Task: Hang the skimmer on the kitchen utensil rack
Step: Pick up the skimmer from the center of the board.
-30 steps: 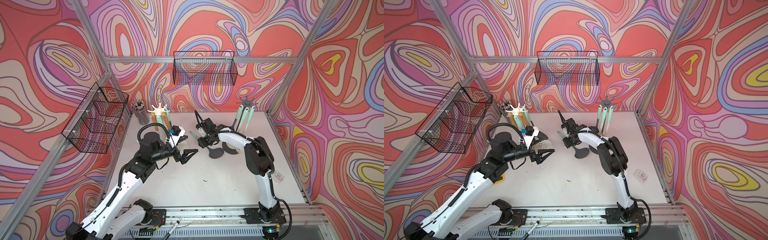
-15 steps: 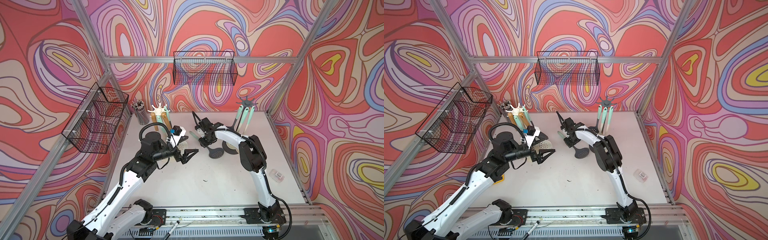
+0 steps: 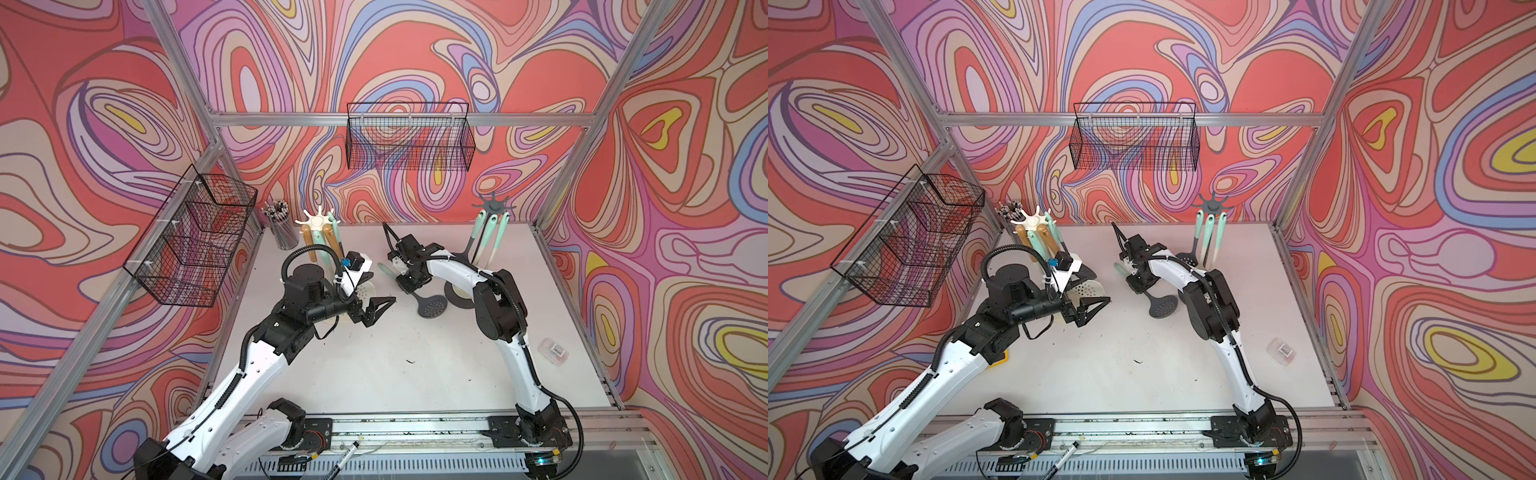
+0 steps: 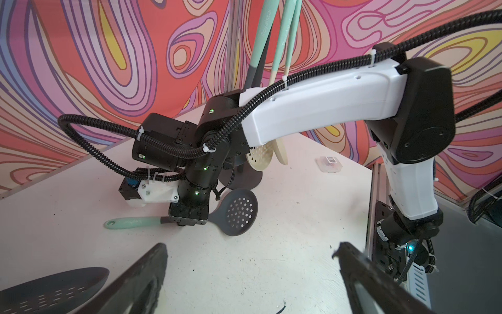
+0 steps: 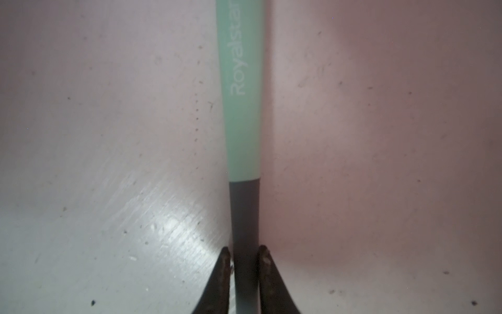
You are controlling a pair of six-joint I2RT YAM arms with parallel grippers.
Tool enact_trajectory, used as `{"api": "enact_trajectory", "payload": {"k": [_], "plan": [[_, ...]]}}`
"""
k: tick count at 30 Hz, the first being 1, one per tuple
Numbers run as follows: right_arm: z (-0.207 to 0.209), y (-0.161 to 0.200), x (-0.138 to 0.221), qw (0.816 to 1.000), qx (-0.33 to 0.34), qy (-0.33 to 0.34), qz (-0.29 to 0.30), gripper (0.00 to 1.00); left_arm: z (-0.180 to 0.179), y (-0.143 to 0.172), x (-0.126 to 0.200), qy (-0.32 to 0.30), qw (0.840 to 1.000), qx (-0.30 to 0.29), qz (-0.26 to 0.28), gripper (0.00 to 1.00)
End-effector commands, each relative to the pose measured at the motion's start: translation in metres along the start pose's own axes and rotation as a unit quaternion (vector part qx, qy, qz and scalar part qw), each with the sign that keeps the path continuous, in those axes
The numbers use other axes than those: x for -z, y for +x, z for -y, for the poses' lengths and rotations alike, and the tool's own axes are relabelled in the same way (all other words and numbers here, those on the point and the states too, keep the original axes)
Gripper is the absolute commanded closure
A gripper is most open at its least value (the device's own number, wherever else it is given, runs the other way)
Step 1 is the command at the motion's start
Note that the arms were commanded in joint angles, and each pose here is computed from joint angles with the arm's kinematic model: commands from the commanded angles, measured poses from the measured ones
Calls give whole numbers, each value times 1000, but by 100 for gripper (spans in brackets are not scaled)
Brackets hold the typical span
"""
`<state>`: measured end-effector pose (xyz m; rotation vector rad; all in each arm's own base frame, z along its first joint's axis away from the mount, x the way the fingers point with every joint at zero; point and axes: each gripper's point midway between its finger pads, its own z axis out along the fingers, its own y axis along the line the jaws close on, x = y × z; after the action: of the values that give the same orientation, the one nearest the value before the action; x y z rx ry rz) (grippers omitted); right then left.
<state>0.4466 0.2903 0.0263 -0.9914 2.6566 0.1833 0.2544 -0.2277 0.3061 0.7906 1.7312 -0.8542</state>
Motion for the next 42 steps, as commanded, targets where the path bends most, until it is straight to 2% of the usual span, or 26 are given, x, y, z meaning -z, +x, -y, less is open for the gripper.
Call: {"api": "enact_trajectory", "payload": {"k": [1, 10, 22, 32, 36, 37, 42], "plan": [[-5, 2, 5, 1000, 0, -22, -4, 85, 2, -8, 3, 0, 1000, -16, 5, 0], [-10, -15, 48, 998, -33, -31, 46, 91, 3, -9, 3, 1, 1000, -18, 7, 0], [-25, -6, 96, 992, -62, -57, 97, 93, 2, -8, 4, -4, 1000, -21, 8, 0], [-49, 5, 153, 986, -45, -75, 141, 92, -1, -7, 4, -11, 1000, -23, 8, 0], [-61, 10, 164, 986, -36, -77, 145, 92, -3, -6, 3, -17, 1000, -22, 8, 0], [-65, 9, 179, 984, -32, -77, 160, 92, -4, -6, 3, -19, 1000, -21, 7, 0], [-75, 16, 212, 977, -26, -79, 196, 92, -9, -8, -1, -33, 999, 6, 24, 0]]}}
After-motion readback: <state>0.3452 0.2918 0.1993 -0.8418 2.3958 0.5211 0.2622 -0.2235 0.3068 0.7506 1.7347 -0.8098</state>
